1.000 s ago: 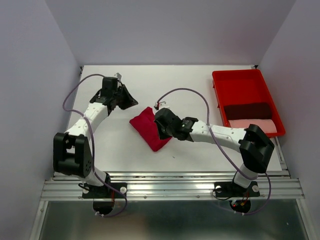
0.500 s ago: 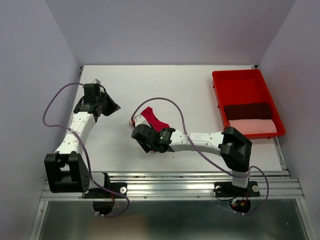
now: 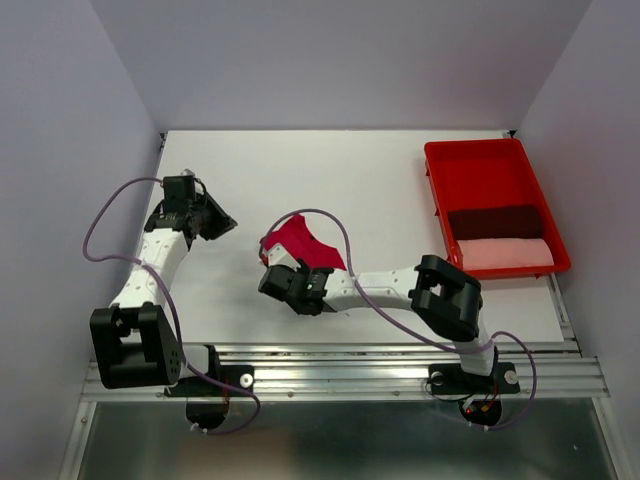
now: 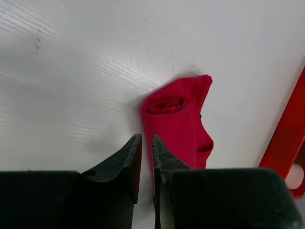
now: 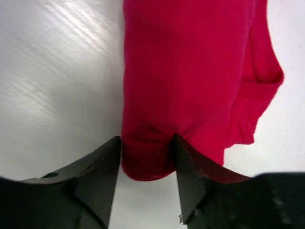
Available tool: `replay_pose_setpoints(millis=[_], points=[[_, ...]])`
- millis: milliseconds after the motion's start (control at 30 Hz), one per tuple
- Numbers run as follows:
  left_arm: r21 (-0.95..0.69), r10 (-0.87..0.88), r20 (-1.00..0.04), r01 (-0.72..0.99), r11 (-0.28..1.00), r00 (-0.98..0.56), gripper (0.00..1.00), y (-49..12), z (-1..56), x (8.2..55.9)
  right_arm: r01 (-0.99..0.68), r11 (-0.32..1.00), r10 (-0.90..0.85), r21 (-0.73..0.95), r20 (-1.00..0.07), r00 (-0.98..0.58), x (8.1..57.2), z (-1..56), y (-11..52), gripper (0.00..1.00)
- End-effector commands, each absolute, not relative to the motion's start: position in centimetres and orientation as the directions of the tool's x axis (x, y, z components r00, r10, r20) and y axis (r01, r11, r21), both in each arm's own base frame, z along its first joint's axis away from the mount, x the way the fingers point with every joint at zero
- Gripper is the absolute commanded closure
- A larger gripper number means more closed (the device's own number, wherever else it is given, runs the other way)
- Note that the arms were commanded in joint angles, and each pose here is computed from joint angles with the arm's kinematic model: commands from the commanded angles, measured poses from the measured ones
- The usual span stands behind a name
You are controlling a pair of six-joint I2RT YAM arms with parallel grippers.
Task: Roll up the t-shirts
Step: Roll the T-shirt to the center of the board.
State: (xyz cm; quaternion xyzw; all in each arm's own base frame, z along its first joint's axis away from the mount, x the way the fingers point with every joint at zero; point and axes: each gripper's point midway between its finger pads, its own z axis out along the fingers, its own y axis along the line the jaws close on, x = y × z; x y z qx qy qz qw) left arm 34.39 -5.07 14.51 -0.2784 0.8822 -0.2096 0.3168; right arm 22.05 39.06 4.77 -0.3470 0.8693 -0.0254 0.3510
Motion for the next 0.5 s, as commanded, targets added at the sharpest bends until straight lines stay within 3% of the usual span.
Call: replay_pose_setpoints(millis=[0,133,200,233,267,467], points=[[-0.564,-0.622,-0.449,-0.336,0.754,-0.641,0.73,-5.3,14.7,34.2,-0.518,0.777,-0.615,-0.356,-0.606,-0.506,22.9,3.1,38.3,0.50],[-0.573,-0.621,-0.439,-0.330,0.750,-0.649,0.62,-5.6,14.3,33.9,-0.497,0.789,-0.600,-0.361,-0.627,-0.497,23.2,3.0,38.0,0.71],[-0.578,-0.619,-0.440,-0.323,0.750,-0.651,0.57,-5.8,14.3,33.8,-0.494,0.801,-0.579,-0.340,-0.652,-0.490,23.3,3.5,38.3,0.84],[-0.580,-0.617,-0.435,-0.319,0.749,-0.656,0.52,-5.9,14.1,33.6,-0.499,0.807,-0.564,-0.318,-0.668,-0.486,23.2,4.1,38.5,0.95],[-0.583,-0.617,-0.433,-0.318,0.748,-0.657,0.51,-5.9,14.0,33.5,-0.509,0.806,-0.557,-0.302,-0.678,-0.480,23.1,4.2,38.6,0.99],[-0.613,-0.607,-0.415,-0.284,0.737,-0.678,0.21,-6.9,13.5,32.4,-0.620,0.779,-0.480,-0.088,-0.721,-0.500,21.3,5.9,40.9,0.99]])
